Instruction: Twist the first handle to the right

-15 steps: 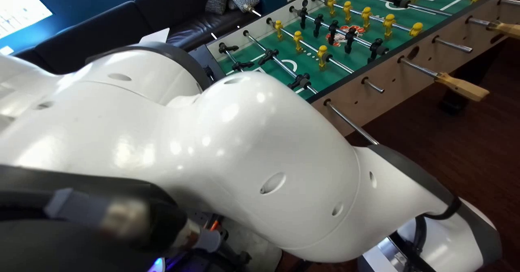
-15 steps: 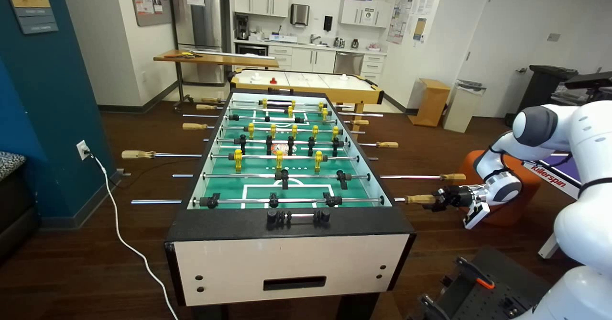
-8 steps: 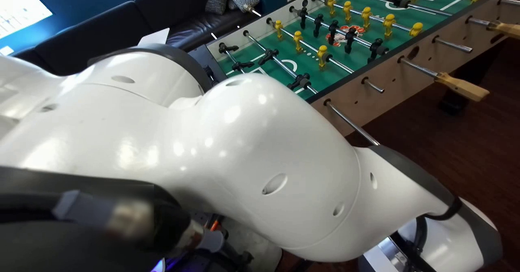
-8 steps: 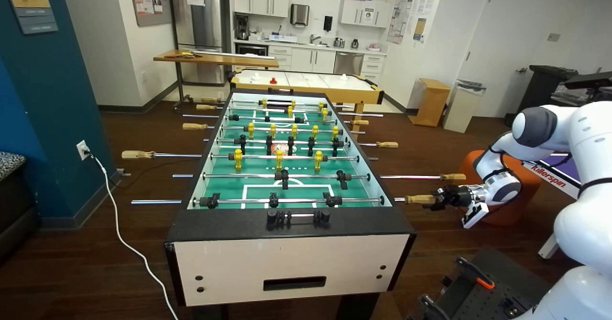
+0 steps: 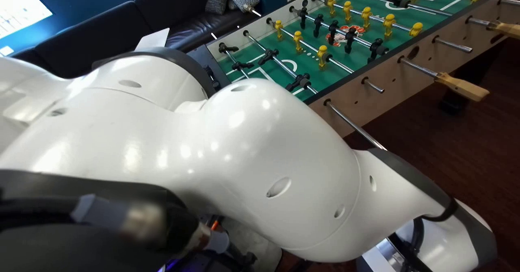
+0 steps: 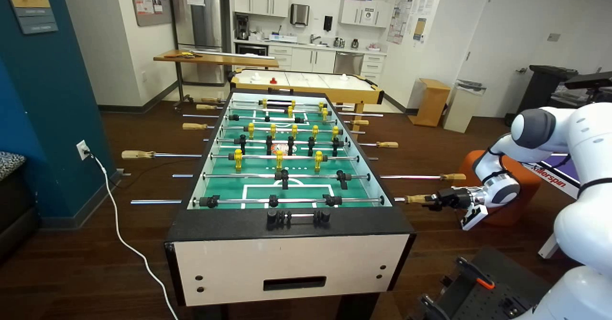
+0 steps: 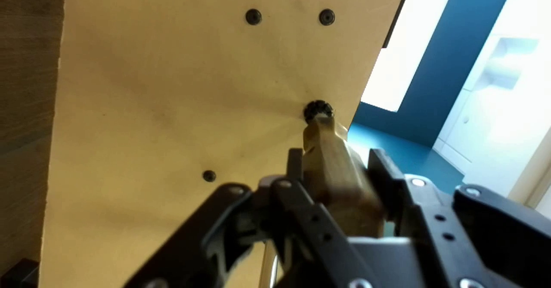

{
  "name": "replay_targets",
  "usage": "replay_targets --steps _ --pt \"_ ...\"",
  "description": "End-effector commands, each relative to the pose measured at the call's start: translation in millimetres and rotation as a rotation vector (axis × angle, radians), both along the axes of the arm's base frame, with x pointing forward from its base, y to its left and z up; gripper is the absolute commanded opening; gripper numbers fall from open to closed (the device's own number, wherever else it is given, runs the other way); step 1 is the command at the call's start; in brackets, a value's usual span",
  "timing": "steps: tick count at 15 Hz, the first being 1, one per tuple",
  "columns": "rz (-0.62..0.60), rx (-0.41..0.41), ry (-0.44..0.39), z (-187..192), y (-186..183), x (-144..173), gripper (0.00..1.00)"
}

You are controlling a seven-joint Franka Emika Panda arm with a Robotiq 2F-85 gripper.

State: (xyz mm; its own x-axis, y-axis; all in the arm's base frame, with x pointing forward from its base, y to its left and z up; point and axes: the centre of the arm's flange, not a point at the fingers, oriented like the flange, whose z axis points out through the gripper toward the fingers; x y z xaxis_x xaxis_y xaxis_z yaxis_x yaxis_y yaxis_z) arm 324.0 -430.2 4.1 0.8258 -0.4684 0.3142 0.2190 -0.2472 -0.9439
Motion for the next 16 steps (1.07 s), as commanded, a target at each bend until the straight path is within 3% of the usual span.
replay_targets --steps 1,7,8,10,13,15,16 --pt "0.001 0.026 -0.038 3 -2 2 0.15" --pt "-0.018 0.05 -0.023 9 -7 -1 0.15" --pt "-0.021 0.054 -0.014 10 -7 -1 0.65" --pt "-0.031 0.063 -0.014 11 -7 -2 0.73" --pt "-0.055 0.073 -0.022 14 -9 -3 0.97" --pt "-0.062 0.076 -0.025 14 -10 -3 0.99" --pt "-0.066 0.075 -0.03 14 -9 -3 0.69"
